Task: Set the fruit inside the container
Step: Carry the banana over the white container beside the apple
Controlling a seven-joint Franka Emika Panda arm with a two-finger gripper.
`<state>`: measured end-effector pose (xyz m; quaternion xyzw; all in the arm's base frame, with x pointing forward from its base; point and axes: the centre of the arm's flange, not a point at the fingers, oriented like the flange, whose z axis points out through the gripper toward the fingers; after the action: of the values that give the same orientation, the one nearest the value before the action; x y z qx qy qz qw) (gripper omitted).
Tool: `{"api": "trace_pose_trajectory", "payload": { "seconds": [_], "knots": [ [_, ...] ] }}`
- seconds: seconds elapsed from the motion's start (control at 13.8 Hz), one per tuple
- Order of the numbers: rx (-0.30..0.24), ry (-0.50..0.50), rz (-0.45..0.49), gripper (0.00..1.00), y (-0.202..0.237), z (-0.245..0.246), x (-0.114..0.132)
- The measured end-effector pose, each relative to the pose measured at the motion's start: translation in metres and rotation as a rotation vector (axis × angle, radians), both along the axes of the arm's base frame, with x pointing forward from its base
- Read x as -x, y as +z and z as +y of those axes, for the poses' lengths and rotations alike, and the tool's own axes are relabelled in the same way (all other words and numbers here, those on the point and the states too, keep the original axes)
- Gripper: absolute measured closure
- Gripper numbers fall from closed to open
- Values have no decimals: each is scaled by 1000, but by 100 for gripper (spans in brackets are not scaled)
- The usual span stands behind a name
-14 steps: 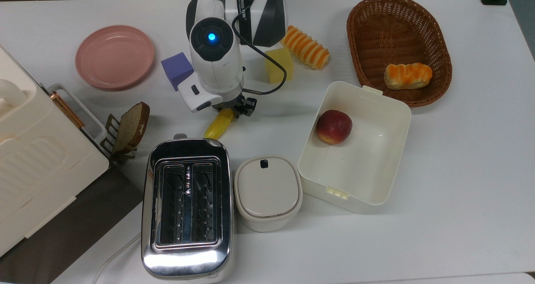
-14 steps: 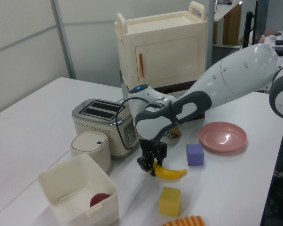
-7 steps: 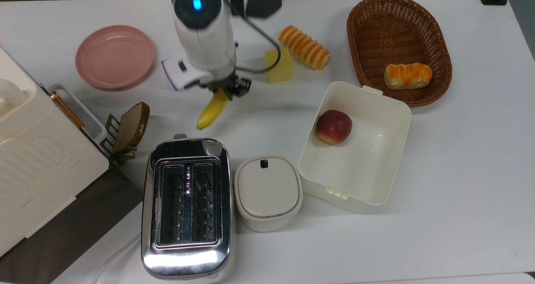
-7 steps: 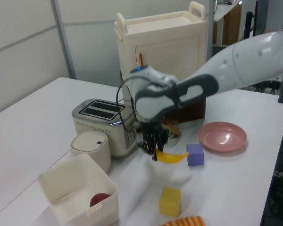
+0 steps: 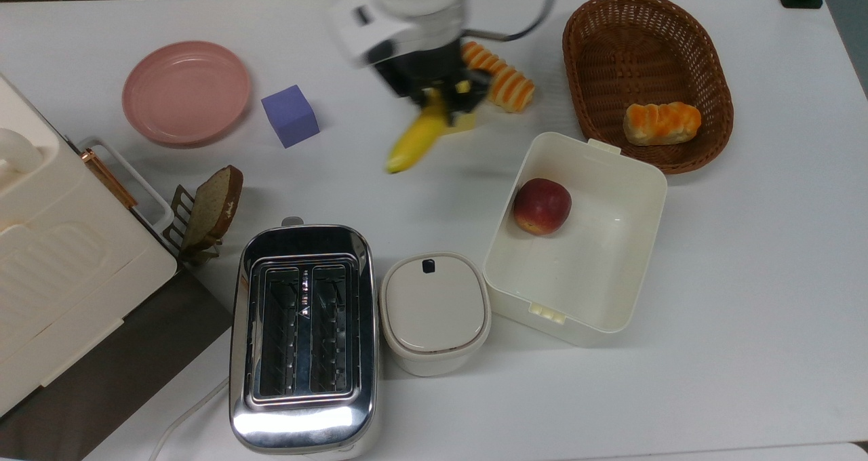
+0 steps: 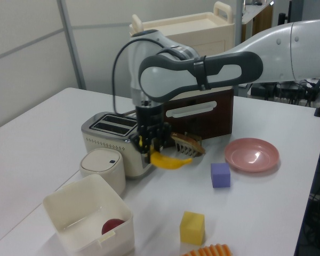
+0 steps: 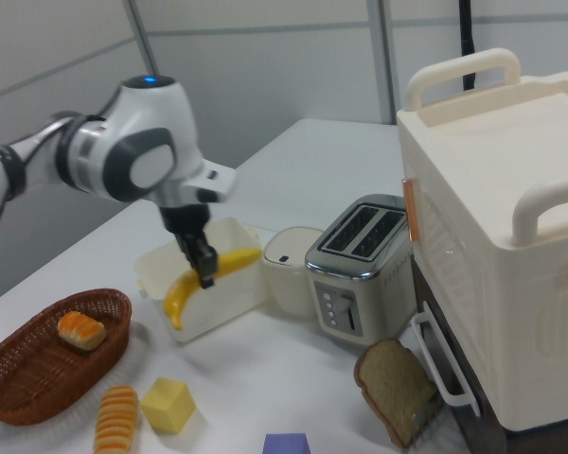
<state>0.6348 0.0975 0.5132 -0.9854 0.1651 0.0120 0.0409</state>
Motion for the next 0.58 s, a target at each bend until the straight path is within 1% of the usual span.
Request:
{"api": "trace_pose_trajectory", "payload": {
  "seconds": [0.29, 0.44, 0.58],
  "knots": [
    [-7, -96, -12, 67, 7, 79, 11],
    [-23, -160, -43, 67, 6, 116, 15],
    [-44, -242, -80, 67, 2, 144, 13]
  ]
}}
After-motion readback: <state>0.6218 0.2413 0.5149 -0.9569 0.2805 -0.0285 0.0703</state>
